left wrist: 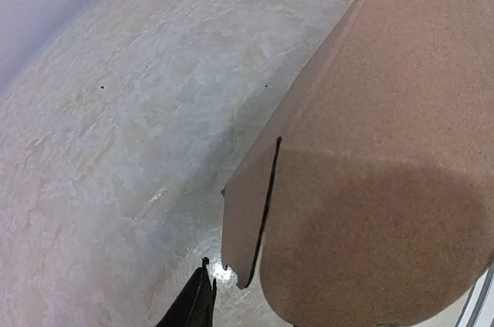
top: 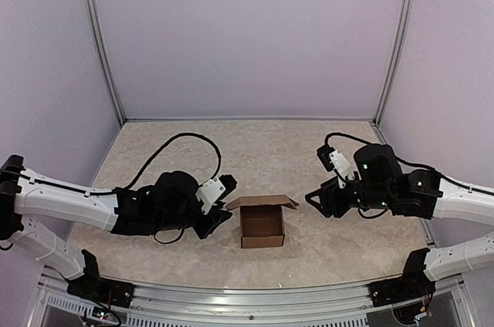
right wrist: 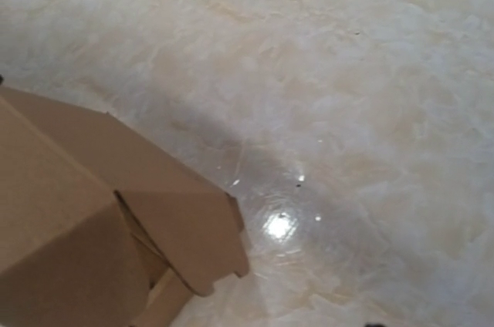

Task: Fold the paper box

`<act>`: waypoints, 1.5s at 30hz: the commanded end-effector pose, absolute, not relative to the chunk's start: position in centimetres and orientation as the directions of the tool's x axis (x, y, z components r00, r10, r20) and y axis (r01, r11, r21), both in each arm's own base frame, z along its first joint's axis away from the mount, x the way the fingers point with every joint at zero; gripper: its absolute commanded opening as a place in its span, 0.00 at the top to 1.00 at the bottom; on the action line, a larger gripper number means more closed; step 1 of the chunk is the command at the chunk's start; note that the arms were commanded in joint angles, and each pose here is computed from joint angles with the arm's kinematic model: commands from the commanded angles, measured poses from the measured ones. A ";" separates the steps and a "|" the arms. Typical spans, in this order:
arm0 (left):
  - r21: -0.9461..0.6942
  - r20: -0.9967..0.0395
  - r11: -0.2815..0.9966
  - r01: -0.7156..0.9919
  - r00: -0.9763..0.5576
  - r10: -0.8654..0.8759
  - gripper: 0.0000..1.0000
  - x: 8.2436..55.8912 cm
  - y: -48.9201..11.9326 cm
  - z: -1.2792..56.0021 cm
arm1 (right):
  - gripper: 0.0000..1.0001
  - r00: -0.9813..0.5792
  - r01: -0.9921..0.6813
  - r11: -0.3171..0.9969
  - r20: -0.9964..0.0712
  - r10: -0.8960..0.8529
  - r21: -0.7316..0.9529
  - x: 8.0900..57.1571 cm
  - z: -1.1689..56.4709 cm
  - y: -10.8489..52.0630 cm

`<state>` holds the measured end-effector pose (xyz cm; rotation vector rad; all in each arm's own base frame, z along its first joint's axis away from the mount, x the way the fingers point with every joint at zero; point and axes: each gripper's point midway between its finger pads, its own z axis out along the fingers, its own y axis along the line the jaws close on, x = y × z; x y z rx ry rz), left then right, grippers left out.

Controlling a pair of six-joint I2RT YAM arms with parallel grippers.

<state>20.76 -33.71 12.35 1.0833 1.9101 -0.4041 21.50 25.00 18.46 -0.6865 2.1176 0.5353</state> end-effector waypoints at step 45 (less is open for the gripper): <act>0.181 -0.804 0.526 0.831 -0.183 0.565 1.00 21.3 -35.3 13.0 | 0.54 -0.406 -0.808 0.582 -0.805 -0.432 0.096 23.1 16.0 28.9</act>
